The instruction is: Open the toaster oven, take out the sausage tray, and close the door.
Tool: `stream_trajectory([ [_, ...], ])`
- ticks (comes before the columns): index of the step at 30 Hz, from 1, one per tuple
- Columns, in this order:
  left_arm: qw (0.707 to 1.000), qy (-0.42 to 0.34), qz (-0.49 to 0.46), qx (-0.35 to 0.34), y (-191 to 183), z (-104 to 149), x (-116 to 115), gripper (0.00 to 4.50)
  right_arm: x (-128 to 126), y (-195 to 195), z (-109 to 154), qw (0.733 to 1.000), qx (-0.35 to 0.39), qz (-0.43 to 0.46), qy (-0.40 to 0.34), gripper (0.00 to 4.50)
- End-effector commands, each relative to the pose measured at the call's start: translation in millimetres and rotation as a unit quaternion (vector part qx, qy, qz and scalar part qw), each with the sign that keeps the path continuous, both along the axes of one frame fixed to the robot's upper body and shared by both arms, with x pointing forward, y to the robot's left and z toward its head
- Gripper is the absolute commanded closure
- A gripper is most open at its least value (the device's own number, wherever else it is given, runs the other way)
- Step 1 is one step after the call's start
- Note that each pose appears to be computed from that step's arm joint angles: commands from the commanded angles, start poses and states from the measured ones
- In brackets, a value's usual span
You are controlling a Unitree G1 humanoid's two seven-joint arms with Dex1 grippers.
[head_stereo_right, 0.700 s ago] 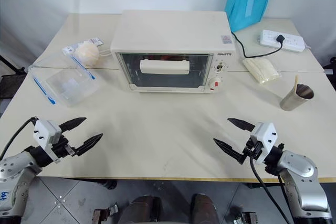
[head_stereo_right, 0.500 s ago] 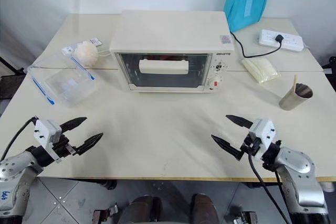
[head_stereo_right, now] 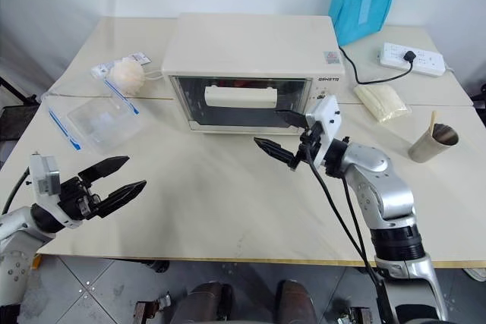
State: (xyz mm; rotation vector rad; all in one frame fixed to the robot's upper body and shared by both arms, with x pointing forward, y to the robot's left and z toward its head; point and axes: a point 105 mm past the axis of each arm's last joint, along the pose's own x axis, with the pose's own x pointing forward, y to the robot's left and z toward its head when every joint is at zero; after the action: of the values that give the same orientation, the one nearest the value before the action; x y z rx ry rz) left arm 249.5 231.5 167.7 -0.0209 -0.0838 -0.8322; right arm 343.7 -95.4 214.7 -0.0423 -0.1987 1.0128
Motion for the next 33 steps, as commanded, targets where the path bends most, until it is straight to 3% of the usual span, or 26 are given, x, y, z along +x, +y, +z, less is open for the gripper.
stream_trajectory([
  [1, 1.0, -0.023, -0.013, -0.009, -8, 12, -7, 0.02, -3, 6, 15, 0.999, 0.009, 0.02, -0.027, 0.0],
  [8, 1.0, -0.022, -0.014, -0.013, -12, 11, -7, 0.02, -10, 16, 27, 0.997, 0.021, 0.052, -0.049, 0.0],
  [10, 1.0, -0.023, -0.01, -0.017, -11, 12, -4, 0.02, -22, 21, 28, 0.994, 0.013, 0.087, -0.07, 0.0],
  [14, 0.999, -0.022, 0.007, -0.029, -4, 16, 2, 0.02, -43, 21, 13, 0.983, -0.041, 0.136, -0.112, 0.0],
  [18, 0.999, -0.028, 0.005, -0.04, -1, 27, 12, 0.02, -48, 12, -7, 0.974, -0.104, 0.141, -0.147, 0.0],
  [21, 0.998, -0.036, -0.013, -0.058, -1, 39, 20, 0.55, -48, 9, -11, 0.973, -0.105, 0.135, -0.154, 0.0],
  [27, 0.995, -0.063, 0.004, -0.074, -4, 51, 56, 2.42, -46, 9, -13, 0.971, -0.111, 0.131, -0.167, 0.0],
  [33, 0.993, -0.09, -0.002, -0.079, -35, 53, 101, 4.25, -45, 13, -13, 0.97, -0.11, 0.128, -0.175, 0.0],
])
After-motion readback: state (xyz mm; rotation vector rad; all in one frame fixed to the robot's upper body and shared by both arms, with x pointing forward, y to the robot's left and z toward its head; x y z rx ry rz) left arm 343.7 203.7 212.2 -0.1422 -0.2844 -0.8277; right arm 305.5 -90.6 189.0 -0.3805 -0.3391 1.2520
